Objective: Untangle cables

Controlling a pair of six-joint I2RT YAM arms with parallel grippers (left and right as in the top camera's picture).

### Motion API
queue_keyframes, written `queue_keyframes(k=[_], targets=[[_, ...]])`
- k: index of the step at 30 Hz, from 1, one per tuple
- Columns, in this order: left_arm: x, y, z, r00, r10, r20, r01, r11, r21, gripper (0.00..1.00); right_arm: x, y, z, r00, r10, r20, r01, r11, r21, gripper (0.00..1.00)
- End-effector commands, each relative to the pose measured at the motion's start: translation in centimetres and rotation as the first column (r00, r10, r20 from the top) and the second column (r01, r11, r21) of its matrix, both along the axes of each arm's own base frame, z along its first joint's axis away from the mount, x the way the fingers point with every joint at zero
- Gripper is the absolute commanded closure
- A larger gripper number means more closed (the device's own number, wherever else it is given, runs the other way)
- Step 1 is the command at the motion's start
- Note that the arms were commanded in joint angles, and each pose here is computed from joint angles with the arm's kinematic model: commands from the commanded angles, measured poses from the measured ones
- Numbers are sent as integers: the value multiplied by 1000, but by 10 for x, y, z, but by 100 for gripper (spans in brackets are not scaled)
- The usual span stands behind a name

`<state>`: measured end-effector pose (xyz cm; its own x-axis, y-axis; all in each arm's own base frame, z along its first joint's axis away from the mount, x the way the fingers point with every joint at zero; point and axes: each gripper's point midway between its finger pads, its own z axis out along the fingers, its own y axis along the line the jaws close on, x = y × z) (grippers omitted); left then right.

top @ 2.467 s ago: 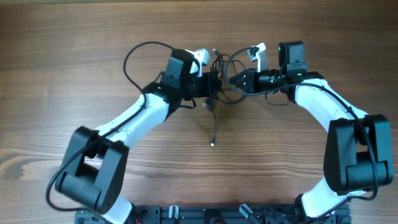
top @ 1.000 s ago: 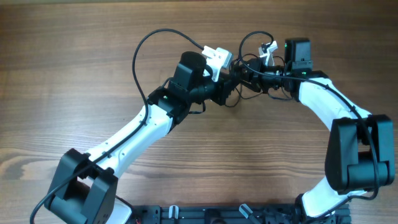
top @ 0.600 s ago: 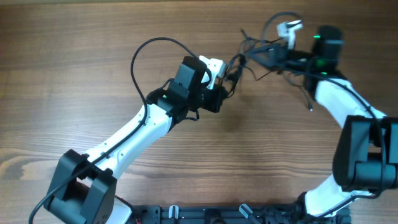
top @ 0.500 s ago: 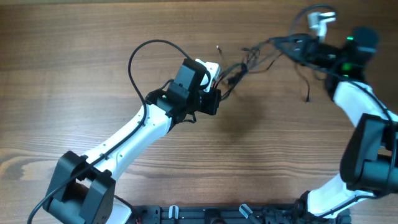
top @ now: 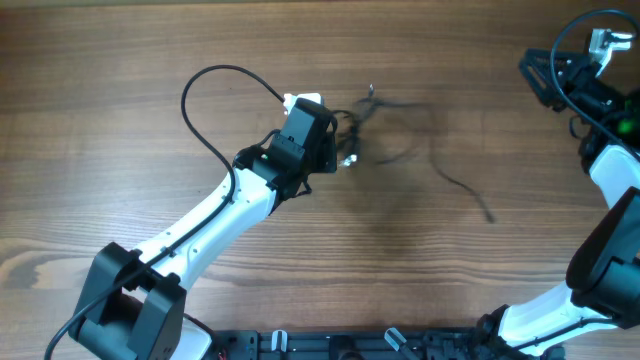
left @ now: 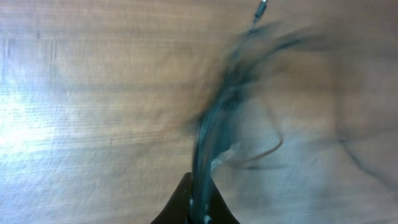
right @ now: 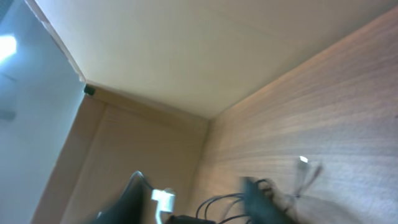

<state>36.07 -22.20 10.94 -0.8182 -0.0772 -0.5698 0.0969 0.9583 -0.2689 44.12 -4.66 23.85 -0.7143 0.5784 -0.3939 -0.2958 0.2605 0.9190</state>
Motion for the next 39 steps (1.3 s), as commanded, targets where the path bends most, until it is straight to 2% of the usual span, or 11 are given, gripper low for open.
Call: queue_keyframes(k=[1, 5, 9, 13, 15, 18, 28, 29, 32, 35, 39], targets=[[13, -9, 16, 998, 40, 56, -35, 995, -92, 96, 8, 24, 0, 994, 31, 103, -20, 994, -108, 0], [19, -27, 31, 994, -12, 107, 31, 984, -173, 96, 4, 75, -20, 989, 145, 21, -142, 985, -95, 0], [9, -60, 49, 937, -281, 209, 319, 931, -177, 96, -9, 137, -56, 963, 235, -134, -249, 964, -98, 0], [20, -57, 58, 933, -255, 253, 306, 934, -187, 96, -42, 190, -83, 879, 337, -337, -368, 929, -32, 0], [23, -54, 60, 933, -246, 263, 299, 935, -189, 96, -55, 198, -111, 787, 262, -559, -320, 947, -6, 0], [32, -31, 48, 958, -157, 240, 186, 977, -106, 96, -84, 187, -152, 490, 71, -869, -158, 987, -9, 0], [28, -29, 41, 977, -92, 190, 117, 985, -126, 96, -99, 205, -184, 297, -114, -948, -57, 989, -137, 1], [24, -32, 39, 978, -103, 182, 126, 984, -124, 96, -95, 212, -184, 299, -108, -948, -36, 992, -125, 1], [9, -48, 36, 979, -129, 156, 150, 979, -135, 96, -68, 227, -178, 359, -111, -927, 53, 994, -99, 37], [-5, -65, 34, 973, -175, 147, 195, 972, -134, 96, -44, 232, -161, 471, -83, -878, 74, 996, -54, 96], [-27, -54, 1, 983, -185, 23, 185, 982, -34, 96, 10, 211, -97, 839, 1, -544, 1, 1000, 3, 96]])
